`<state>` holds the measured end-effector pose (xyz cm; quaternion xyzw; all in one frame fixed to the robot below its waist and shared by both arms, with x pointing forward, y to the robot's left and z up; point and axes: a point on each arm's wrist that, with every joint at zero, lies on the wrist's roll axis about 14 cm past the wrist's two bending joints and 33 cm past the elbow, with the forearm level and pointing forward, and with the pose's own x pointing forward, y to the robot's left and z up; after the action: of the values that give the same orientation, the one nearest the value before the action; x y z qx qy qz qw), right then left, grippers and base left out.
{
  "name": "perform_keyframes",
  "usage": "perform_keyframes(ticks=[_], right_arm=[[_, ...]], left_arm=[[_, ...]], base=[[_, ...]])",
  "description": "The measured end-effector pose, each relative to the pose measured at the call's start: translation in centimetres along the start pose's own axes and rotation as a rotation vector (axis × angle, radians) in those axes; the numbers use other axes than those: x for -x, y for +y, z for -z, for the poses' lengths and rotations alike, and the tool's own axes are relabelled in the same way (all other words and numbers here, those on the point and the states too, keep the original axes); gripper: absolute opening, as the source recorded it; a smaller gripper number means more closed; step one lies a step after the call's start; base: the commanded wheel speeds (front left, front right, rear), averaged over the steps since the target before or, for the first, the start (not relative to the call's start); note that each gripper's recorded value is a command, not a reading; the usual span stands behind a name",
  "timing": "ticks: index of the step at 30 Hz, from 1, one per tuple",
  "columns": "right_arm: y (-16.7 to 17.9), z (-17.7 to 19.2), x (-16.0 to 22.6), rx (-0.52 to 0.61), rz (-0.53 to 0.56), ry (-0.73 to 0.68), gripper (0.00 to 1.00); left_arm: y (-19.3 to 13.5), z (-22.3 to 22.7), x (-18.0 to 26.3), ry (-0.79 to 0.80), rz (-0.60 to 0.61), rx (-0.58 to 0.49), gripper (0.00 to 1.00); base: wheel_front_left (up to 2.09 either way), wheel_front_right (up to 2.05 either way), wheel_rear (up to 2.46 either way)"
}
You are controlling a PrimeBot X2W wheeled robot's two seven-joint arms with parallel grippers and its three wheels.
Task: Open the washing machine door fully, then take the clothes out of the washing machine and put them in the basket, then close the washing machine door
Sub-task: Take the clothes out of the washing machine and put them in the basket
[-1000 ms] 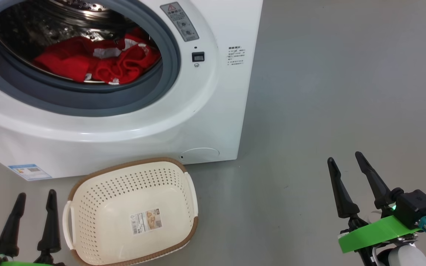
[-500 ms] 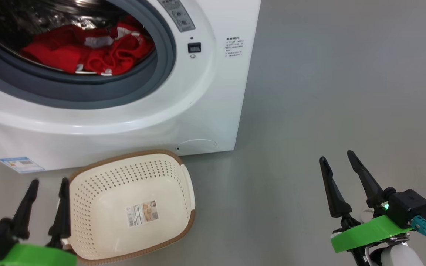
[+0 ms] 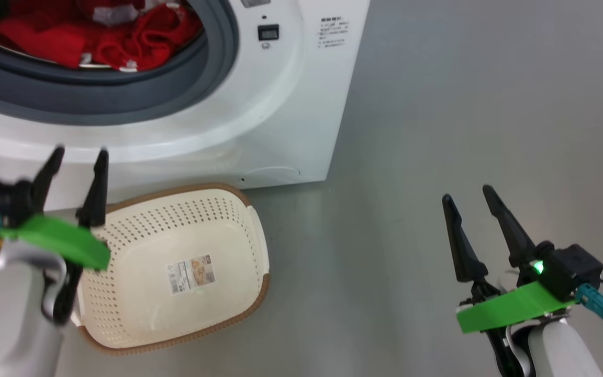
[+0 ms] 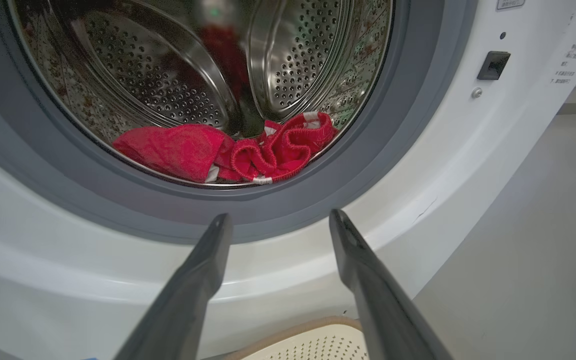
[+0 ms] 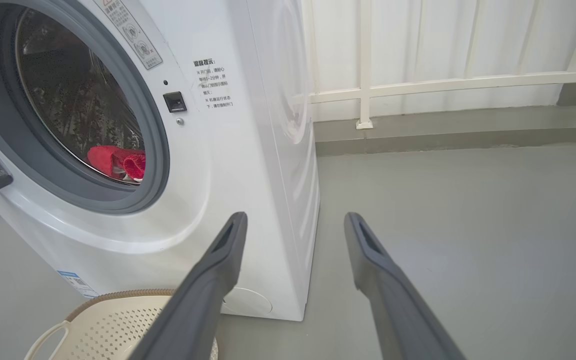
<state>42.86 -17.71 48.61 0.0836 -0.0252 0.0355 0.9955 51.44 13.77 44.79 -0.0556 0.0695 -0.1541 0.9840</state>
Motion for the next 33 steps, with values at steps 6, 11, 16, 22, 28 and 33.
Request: perform_keyframes(ticks=[6, 11, 16, 22, 28, 33], right_arm=[[-0.3, 0.3, -1.1, 0.005, 0.003, 0.0, 1.0], [-0.5, 1.0, -1.9, -0.001, 0.006, 0.01, 1.0], [-1.1, 1.5, -2.4, -0.006, 0.019, 0.017, 1.0], [-1.1, 2.2, -2.8, -0.009, 0.012, 0.034, 1.0], [-1.9, 2.9, -2.8, -0.028, 0.035, 0.049, 1.0], [-2.6, 3.0, -3.3, -0.019, 0.048, 0.045, 1.0]], left_arm=[[-0.2, -0.4, -4.7, 0.066, 0.034, -0.045, 1.0], [0.2, -1.2, -8.8, 0.09, 0.044, -0.086, 1.0], [0.5, -0.9, -11.4, 0.113, 0.051, -0.118, 1.0], [1.3, 0.5, -13.6, 0.162, 0.043, -0.14, 1.0], [1.9, 1.6, -15.6, 0.191, 0.042, -0.152, 1.0], [2.6, 3.0, -16.8, 0.224, 0.035, -0.157, 1.0]], base=[[0.0, 0.0, 0.0], [0.0, 0.0, 0.0], [0.0, 0.0, 0.0], [0.0, 0.0, 0.0], [0.0, 0.0, 0.0], [0.0, 0.0, 0.0]])
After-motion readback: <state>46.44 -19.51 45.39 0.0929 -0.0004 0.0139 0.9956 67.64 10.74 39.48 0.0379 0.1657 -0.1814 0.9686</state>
